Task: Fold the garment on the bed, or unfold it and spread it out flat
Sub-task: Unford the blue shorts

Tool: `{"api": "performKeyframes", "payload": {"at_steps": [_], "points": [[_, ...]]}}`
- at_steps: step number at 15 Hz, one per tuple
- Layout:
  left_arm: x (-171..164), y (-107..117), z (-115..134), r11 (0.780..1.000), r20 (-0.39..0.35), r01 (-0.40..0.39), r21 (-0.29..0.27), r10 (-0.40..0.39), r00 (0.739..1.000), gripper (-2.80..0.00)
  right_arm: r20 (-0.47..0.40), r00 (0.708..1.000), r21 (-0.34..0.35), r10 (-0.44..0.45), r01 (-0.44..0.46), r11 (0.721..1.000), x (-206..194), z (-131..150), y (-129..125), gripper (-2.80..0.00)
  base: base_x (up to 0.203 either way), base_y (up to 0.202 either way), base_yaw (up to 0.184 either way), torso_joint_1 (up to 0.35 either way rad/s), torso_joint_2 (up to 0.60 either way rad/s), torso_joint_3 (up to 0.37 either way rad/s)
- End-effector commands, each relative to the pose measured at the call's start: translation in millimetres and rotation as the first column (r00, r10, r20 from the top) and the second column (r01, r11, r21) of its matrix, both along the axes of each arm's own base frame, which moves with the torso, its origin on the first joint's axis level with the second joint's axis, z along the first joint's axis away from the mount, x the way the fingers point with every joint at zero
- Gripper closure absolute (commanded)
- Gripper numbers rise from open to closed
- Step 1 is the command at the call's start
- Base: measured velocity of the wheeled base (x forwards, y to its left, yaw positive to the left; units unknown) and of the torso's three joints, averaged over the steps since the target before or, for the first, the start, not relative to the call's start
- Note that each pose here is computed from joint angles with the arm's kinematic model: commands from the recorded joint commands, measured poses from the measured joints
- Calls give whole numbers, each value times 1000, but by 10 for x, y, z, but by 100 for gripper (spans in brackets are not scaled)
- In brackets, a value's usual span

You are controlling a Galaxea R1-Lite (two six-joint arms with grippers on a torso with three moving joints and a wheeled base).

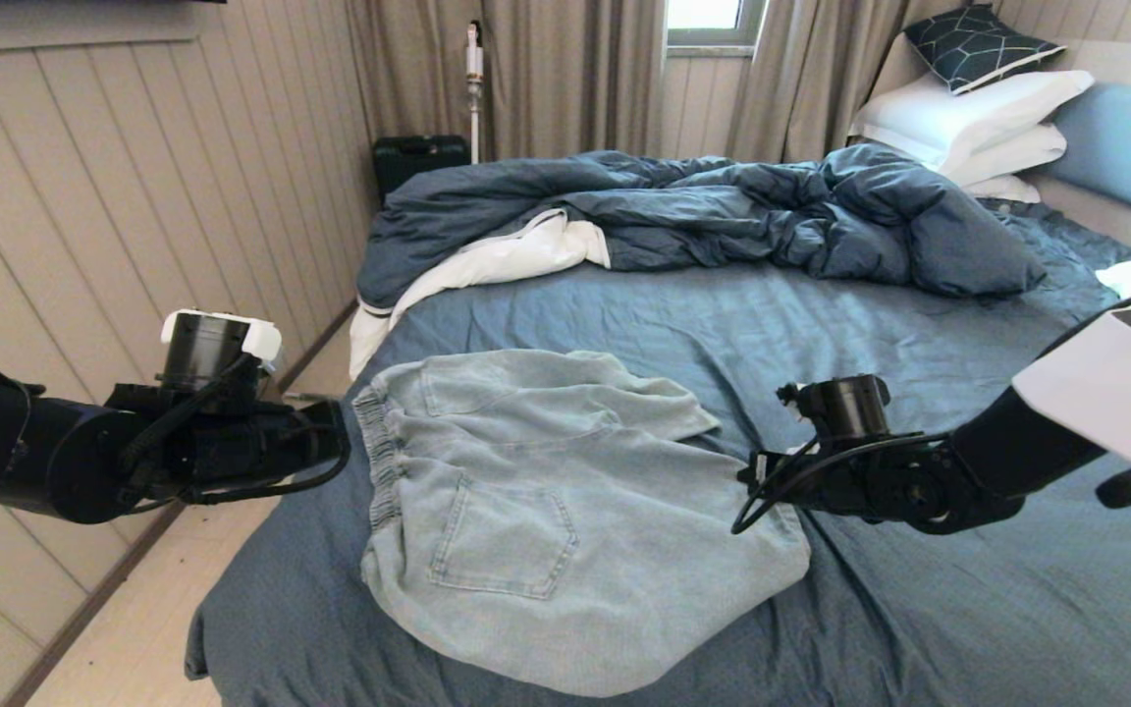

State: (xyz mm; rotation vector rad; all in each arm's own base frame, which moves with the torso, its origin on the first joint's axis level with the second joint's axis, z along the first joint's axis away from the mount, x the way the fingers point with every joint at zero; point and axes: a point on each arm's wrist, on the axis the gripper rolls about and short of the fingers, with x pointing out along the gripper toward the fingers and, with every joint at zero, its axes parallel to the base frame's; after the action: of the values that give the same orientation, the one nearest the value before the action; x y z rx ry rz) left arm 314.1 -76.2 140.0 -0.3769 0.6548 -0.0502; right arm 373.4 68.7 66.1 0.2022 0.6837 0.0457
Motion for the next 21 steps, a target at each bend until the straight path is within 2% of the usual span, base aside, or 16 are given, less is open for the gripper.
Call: {"api": "performKeyframes", "payload": {"at_steps": [1,4,6,9,11,13,18,21], "points": [[-5,-2,-23,1000,-7,-1,-1,1,1000,0,-3,1000,0,7,-7,1000,57,-56,51,0,0,0,0,0,0,0],[-24,-12,-51,1000,-7,4,1,-4,1000,0,44,999,3,5,-5,1000,177,75,69,0,0,0,0,0,0,0],[-30,-11,-53,1000,-7,4,1,-4,1000,0,46,999,1,-1,1,1000,220,134,65,0,0,0,0,0,0,0],[-33,-10,-50,1000,-6,3,-1,-3,1000,0,135,987,-35,-85,90,995,480,277,70,0,0,0,0,0,0,0],[-33,-10,-50,1000,-6,3,-1,-3,1000,0,165,974,-81,-157,172,982,683,174,99,0,0,0,0,0,0,0],[-44,-7,-77,1000,-12,3,0,-3,1000,0,190,963,-102,-191,213,972,848,96,127,0,0,0,0,0,0,0],[-25,-12,-100,1000,-6,5,-1,-5,1000,0,174,968,-131,-183,207,970,983,-118,154,0,0,0,0,0,0,0],[-18,-13,-118,1000,-11,4,2,-4,1000,0,168,970,-138,-177,201,970,973,-137,151,0,0,0,0,0,0,0]]}}
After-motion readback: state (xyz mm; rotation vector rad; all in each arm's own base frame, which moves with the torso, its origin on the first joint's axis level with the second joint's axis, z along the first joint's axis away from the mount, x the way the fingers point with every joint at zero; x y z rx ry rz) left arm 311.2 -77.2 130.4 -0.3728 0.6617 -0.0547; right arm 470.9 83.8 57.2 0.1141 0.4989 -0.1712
